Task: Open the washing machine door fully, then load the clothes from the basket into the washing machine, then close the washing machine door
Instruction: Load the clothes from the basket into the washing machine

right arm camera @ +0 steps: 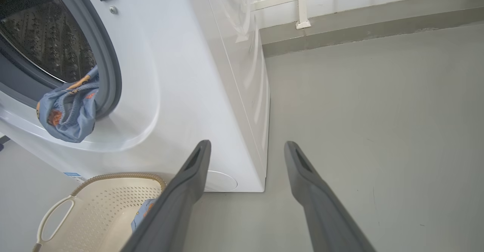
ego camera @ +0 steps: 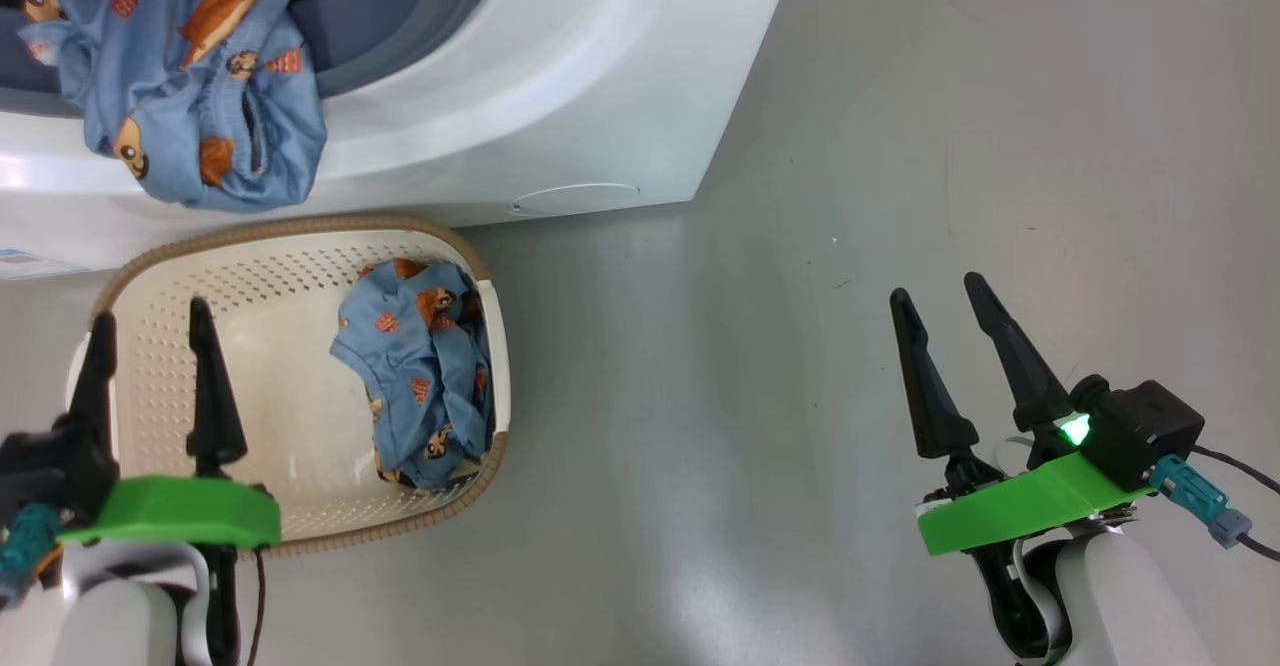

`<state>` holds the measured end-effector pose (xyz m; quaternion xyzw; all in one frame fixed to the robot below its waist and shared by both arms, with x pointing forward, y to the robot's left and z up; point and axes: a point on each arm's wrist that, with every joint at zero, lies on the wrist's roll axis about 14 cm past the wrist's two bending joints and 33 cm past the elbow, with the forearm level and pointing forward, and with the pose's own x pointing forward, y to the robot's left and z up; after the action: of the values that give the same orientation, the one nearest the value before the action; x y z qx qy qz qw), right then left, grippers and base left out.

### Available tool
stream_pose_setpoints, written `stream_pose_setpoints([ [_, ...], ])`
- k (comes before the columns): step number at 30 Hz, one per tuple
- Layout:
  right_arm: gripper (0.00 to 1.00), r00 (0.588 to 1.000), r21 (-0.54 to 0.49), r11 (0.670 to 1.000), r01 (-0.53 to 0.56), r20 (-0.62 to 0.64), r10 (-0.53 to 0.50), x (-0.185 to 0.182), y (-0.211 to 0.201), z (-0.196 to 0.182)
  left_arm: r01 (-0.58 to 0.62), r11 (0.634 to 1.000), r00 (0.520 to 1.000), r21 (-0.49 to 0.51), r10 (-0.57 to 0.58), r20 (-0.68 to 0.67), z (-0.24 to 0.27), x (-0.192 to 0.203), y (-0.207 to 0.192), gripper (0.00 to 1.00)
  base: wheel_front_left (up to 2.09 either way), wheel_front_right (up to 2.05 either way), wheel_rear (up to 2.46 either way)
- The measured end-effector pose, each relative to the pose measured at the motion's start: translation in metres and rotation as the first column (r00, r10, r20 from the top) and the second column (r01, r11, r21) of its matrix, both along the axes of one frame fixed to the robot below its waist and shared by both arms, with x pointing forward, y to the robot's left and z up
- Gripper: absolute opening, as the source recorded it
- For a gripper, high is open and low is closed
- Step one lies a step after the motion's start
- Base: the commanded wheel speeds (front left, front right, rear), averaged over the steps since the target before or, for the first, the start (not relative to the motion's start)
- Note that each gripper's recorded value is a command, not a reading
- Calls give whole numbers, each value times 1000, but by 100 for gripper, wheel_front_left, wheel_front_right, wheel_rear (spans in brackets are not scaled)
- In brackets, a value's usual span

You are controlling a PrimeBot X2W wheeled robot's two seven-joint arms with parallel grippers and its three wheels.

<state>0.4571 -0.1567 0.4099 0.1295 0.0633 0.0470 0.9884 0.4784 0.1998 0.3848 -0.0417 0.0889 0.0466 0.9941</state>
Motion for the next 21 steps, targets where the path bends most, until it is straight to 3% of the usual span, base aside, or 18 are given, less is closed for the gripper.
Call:
stream_pose_setpoints([
  [21,100,1000,-2,1000,-5,13,5,0,1,5,-15,1000,998,12,15,-55,-10,-28,6,100,0,0,0],
])
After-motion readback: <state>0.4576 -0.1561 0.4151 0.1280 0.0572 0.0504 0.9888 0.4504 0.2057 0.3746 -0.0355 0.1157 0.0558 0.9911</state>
